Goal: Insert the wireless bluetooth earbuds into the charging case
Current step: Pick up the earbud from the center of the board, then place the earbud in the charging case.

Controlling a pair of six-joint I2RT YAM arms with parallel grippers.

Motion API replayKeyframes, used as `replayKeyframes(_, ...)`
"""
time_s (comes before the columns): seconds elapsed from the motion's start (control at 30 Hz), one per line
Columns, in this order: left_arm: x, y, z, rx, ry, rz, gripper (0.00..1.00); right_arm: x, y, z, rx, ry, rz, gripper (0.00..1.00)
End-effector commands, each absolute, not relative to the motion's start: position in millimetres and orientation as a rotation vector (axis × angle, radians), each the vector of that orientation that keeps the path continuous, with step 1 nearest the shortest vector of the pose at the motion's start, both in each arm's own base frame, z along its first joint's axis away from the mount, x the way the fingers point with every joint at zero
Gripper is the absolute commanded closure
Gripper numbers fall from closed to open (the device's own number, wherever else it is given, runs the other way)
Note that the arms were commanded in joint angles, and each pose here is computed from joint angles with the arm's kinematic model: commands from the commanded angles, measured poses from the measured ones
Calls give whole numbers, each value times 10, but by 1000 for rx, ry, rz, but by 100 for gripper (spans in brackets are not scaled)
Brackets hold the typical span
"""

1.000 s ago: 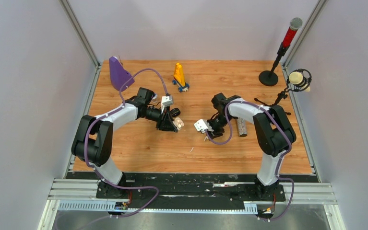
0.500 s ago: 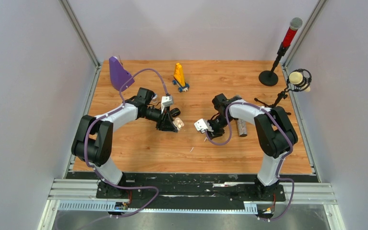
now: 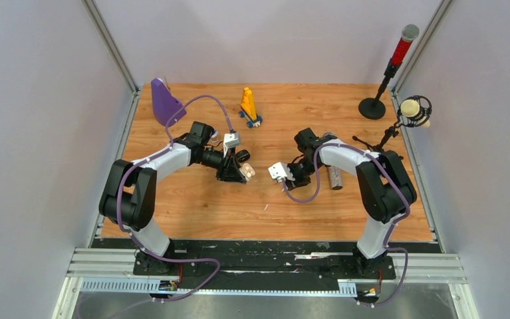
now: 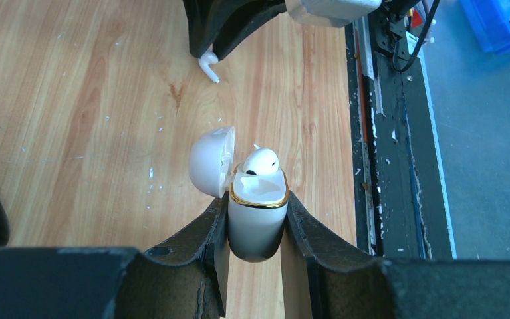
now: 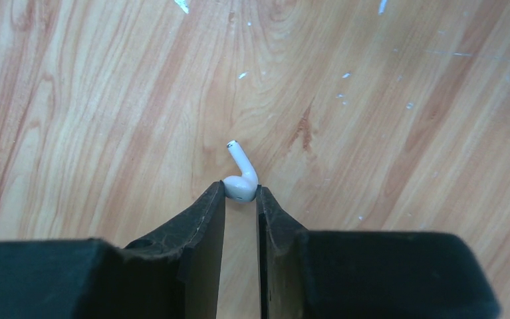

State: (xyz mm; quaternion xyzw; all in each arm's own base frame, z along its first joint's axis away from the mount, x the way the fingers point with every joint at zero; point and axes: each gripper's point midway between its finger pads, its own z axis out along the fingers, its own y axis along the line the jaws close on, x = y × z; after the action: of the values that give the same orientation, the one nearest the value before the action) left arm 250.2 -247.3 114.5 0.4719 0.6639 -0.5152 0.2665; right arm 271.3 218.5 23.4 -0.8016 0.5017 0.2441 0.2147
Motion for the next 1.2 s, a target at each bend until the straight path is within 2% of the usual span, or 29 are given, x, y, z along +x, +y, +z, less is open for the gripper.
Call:
replayKeyframes(0.0,2574,-2503,1311,1294,1715,-1373,100,2786,2246,449,-2182,1345,619,87)
replayKeyframes(0.2,2642,-2504,1253,1267,1746,-1337,100,2976,2214,736,-2177,1303,454,89)
replayKeyframes(0.43,2679,-2583,1082,1265,1830,-1284,100,3206,2172,1404,-2187,1159,41,89)
replayKeyframes(0.6,2664,-2681,1043,1269,1848,-1298,100,3325,2230,1649,-2182,1146,-163,88)
replayKeyframes(0.87,2677,-2740,1075,1215,1858,-1348,100,3269,2580,1754,-2174,1143,-231,88)
replayKeyframes(1.17,2623,-2765,1118,1218,1800,-1382,100,3100,2944,1985,-2057,1191,-99,91)
